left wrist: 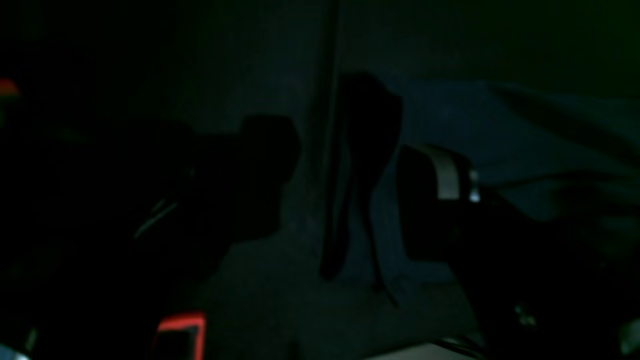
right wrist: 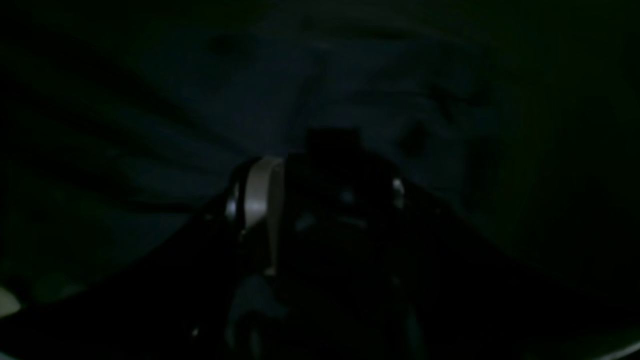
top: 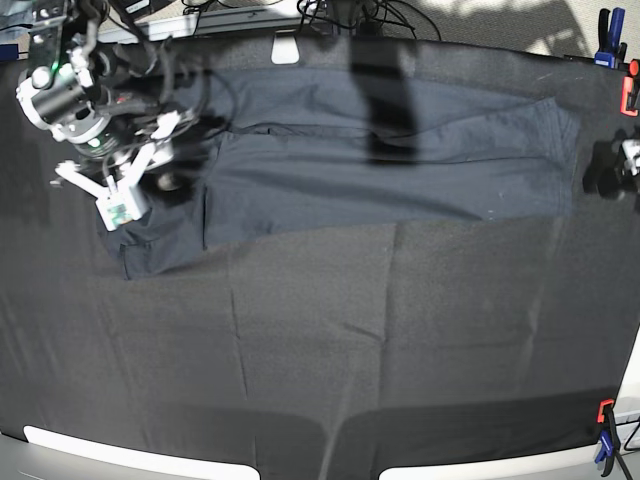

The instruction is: Layout the t-shirt on the table in an organized manner, then fold the t-shirt properly

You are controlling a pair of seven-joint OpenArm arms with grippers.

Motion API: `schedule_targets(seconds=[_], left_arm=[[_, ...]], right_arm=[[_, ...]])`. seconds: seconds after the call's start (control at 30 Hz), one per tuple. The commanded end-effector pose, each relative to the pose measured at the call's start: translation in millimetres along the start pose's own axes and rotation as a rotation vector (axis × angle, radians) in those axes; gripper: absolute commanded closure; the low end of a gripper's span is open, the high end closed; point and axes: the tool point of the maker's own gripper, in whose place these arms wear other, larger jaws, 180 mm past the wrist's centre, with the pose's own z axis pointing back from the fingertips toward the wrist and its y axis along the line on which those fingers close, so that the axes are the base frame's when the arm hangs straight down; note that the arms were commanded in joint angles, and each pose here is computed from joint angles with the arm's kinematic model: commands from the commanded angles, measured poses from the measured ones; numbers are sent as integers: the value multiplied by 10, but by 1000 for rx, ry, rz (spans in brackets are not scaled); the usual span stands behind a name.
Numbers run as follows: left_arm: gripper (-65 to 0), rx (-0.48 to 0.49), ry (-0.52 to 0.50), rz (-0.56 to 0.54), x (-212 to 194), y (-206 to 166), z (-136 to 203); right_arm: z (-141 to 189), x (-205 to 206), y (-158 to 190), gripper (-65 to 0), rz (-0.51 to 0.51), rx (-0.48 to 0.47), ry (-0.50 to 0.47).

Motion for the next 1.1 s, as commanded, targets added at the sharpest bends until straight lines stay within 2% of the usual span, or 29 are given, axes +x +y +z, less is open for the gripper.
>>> schedule_targets(seconds=[0.0, 0.13, 0.23, 0.37, 0.43, 0.6, 0.77, 0.9, 1.07], left_arm=[[-451, -30, -33, -9, 131, -9, 68], [-451, -92, -50, 80, 9, 65, 40], [-451, -119, -76, 131, 19, 107, 12], [-451, -152, -106, 176, 60, 94, -55], [-451, -175, -114, 208, 10, 55, -109], [-451, -157, -36, 219, -283, 22, -255], [-451, -185, -25, 256, -447, -95, -378], [-451, -233, 75, 270, -679, -240, -423], [-451, -281, 64, 304, -709, -318, -389]], right_arm=[[44, 116, 48, -255, 29, 32, -46], [84, 205, 273, -255, 19, 152, -93], [161, 297, 401, -255, 49, 205, -123], [334, 450, 529, -255, 102, 217, -169], [352, 385, 572, -255, 98, 226, -151], [351, 301, 640, -255, 76, 233, -136], [347, 330, 664, -255, 60, 236, -152], [349, 339, 664, -255, 60, 236, -157], [355, 374, 664, -255, 58, 237, -176]])
